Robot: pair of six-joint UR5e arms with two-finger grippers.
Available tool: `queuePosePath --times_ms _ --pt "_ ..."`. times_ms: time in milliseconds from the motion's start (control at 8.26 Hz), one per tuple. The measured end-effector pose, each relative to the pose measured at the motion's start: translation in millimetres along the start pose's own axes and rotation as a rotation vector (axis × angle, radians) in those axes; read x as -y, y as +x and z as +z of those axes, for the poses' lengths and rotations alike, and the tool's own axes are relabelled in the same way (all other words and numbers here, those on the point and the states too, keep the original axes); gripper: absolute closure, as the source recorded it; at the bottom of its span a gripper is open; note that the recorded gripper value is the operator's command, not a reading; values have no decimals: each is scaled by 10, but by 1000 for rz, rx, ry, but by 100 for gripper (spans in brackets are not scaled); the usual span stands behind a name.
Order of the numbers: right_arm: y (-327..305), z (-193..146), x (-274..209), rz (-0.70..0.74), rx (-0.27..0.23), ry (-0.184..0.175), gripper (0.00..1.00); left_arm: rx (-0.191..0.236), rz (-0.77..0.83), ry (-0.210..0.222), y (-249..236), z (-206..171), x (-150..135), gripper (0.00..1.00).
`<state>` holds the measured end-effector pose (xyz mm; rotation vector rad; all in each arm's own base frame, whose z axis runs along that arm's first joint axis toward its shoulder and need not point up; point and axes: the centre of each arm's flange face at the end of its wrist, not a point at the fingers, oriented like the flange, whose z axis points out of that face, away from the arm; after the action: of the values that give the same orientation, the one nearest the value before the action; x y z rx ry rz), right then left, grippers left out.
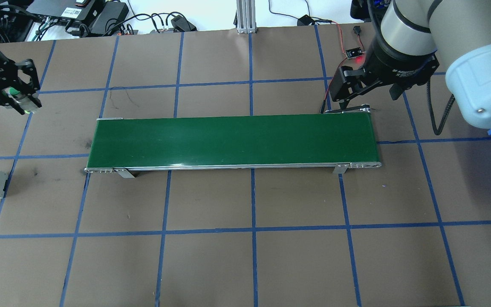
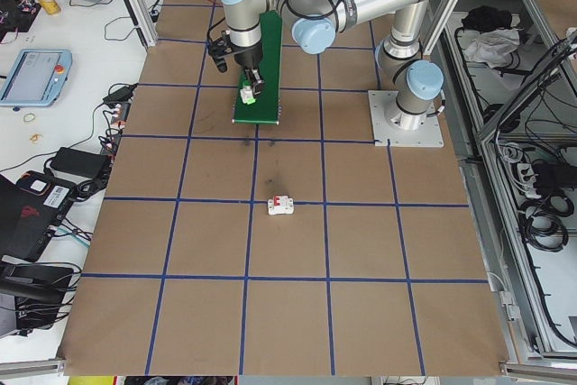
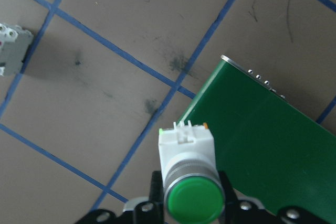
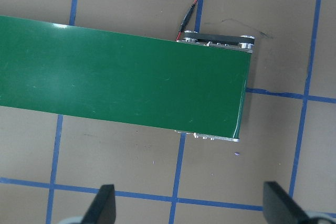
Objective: Move button from left to right
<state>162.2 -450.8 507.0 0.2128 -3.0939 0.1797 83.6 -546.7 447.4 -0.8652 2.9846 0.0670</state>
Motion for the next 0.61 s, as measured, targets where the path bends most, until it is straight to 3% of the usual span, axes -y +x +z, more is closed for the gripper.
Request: queuePosePath --times_ms 242,605 --pt "0 0 0 0 0 0 0 -37 -233 -47 395 55 -236 94" --pt "0 0 0 0 0 0 0 -9 -631 -74 674 356 -455 95"
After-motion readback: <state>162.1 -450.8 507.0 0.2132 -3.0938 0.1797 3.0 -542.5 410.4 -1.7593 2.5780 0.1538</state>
